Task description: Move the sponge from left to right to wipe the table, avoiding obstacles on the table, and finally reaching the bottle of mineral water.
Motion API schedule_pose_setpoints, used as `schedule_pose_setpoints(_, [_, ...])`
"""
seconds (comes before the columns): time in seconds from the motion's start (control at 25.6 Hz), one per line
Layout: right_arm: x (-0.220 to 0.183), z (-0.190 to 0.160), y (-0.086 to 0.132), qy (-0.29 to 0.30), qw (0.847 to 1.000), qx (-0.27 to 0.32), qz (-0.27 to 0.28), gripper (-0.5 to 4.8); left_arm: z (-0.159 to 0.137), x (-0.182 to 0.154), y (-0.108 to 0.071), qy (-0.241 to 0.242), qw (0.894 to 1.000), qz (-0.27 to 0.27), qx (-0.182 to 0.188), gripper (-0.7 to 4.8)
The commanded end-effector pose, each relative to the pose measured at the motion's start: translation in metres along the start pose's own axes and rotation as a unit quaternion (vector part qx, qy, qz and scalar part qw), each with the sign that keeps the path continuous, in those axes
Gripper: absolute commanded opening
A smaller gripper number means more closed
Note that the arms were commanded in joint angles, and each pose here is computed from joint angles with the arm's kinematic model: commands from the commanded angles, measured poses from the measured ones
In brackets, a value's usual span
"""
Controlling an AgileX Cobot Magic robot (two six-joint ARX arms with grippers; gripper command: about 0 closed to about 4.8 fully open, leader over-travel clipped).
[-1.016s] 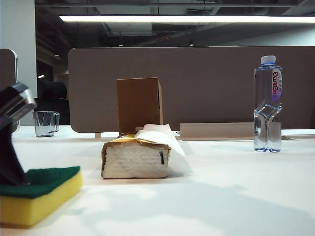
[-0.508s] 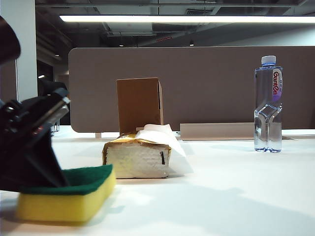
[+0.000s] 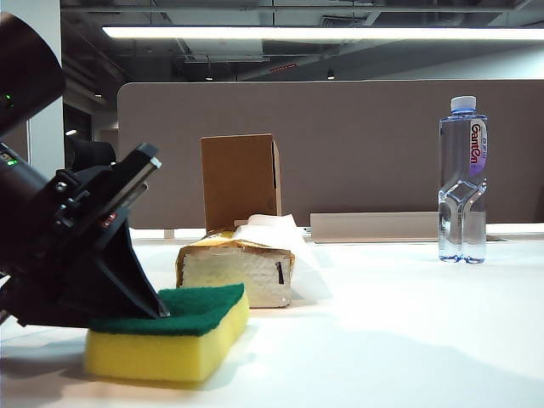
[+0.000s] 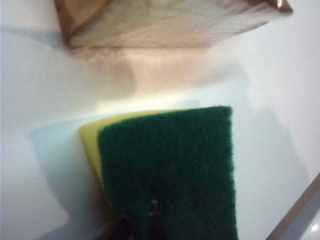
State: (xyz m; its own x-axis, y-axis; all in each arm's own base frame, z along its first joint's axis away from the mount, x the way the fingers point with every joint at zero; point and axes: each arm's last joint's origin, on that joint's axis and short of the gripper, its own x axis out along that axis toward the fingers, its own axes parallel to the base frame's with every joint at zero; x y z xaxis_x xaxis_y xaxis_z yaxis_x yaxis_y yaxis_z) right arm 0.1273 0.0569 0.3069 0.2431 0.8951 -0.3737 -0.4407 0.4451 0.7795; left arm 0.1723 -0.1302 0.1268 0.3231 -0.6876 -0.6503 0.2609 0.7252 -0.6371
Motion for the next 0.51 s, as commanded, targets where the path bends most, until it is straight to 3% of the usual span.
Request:
schedule_pose_setpoints(0.04, [-0.001,-0.001,0.002,-0.001,1.0,-0.007,0.003,2.43,0.002,0.006,-0.003,0.006,1.0,-0.001,0.002,-0.06])
schedule_pose_setpoints(0.27, [-0.005,-0.004,0.005,-0.005,1.0,-0.013,0.005,2.43,0.005,0.019,-0.019,0.024,0.999,-0.016,0.024,-0.06])
schedule_pose_setpoints(0.47, [-0.008,-0.007,0.008,-0.009,1.0,-0.029,0.007,2.43,0.005,0.019,-0.018,0.026,0.999,-0.014,0.023,-0.04])
schedule_pose_setpoints(0.51, [-0.008,-0.008,0.009,-0.01,1.0,-0.029,0.007,2.43,0.005,0.019,-0.018,0.026,0.999,-0.014,0.023,0.23])
